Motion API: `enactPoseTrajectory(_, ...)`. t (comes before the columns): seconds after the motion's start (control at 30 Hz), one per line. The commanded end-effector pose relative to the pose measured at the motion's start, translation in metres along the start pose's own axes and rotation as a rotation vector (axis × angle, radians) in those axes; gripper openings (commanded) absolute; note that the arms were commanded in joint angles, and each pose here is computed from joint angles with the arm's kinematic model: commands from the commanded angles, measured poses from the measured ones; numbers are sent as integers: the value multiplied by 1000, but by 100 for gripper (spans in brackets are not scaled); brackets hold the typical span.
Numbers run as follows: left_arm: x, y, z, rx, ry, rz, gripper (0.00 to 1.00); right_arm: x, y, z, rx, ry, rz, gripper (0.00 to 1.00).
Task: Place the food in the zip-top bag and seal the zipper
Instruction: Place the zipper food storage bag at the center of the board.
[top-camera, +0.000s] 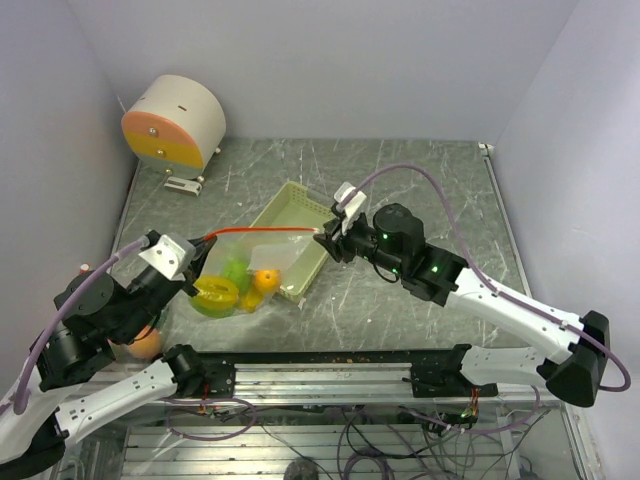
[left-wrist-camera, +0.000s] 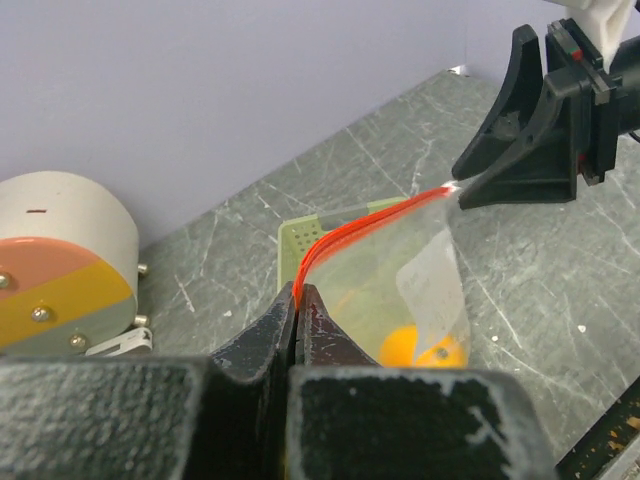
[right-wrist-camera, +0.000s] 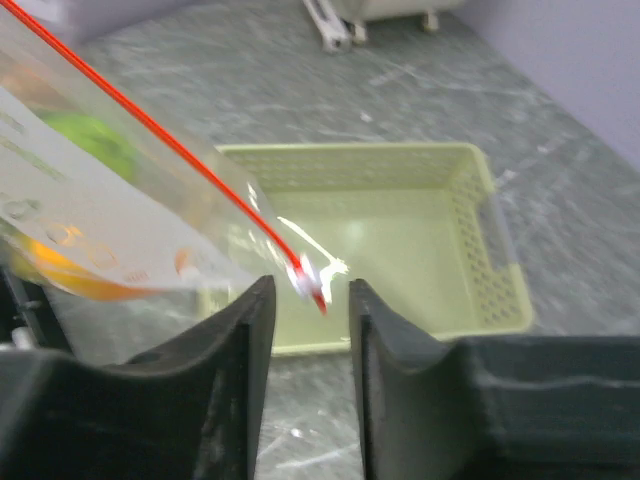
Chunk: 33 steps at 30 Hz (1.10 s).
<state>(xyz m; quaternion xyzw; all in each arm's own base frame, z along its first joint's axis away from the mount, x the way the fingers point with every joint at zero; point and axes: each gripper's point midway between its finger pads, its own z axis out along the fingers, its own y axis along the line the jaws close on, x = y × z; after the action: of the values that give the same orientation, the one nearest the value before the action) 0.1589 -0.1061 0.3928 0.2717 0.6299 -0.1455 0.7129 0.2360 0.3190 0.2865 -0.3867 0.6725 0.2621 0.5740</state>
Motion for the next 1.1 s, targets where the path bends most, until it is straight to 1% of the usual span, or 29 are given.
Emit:
enactPoseTrajectory(0.0, -24, 19, -3, -86, -70, -26, 7, 12, -36, 0, 188, 93, 26, 58)
enactPoseTrajectory(0.03, -24, 20, -2, -96, -69, -28, 7, 6, -34, 0, 179, 75, 33, 72)
enactPoseTrajectory(0.07, -23, 21, 0, -109, -67, -30, 7, 0, -35, 0, 186, 59, 42, 88)
enactPoseTrajectory(0.1, -23, 24, 3, -129, -69, -36, 7, -5, -40, 0, 213, 43, 60, 98)
enactPoseTrajectory(0.2, -32, 41, 7, -240, -90, -72, 7, -15, -55, -4, 308, 28, 115, 100)
enactPoseTrajectory(0.27, -36, 60, 7, -364, -90, -95, 7, -17, -54, -3, 306, 29, 142, 100)
enactPoseTrajectory(0.3, -37, 72, 6, -448, -85, -110, 7, -16, -51, 0, 287, 34, 154, 100)
enactPoseTrajectory(0.4, -20, 106, -5, -746, -13, -126, 7, -6, -39, 10, 230, 71, 190, 100)
enactPoseTrajectory(0.47, -12, 119, -13, -895, 29, -90, 7, 5, -33, 15, 209, 107, 209, 100)
enactPoseTrajectory(0.53, -10, 124, -16, -969, 30, -72, 7, 13, -29, 18, 191, 135, 221, 100)
enactPoseTrajectory(0.63, -10, 127, -17, -1019, 12, -81, 7, 21, -22, 18, 162, 154, 238, 100)
enactPoseTrajectory(0.7, -2, 122, -9, -1023, 53, -66, 10, 24, -19, 17, 153, 163, 258, 100)
enactPoseTrajectory(0.73, 4, 119, -4, -1025, 83, -57, 15, 26, -19, 17, 153, 170, 268, 100)
enactPoseTrajectory(0.8, 21, 114, 5, -1034, 146, -33, 32, 32, -16, 18, 149, 189, 284, 100)
enactPoseTrajectory(0.87, 37, 111, 12, -1029, 184, -34, 52, 38, -16, 18, 154, 210, 296, 100)
enactPoseTrajectory(0.93, 47, 110, 17, -1002, 196, -60, 66, 42, -16, 17, 163, 230, 310, 100)
enactPoseTrajectory(1.03, 56, 103, 25, -923, 204, -83, 94, 45, -16, 15, 181, 242, 338, 100)
enactPoseTrajectory(1.07, 58, 101, 27, -898, 205, -92, 99, 44, -16, 14, 185, 239, 348, 100)
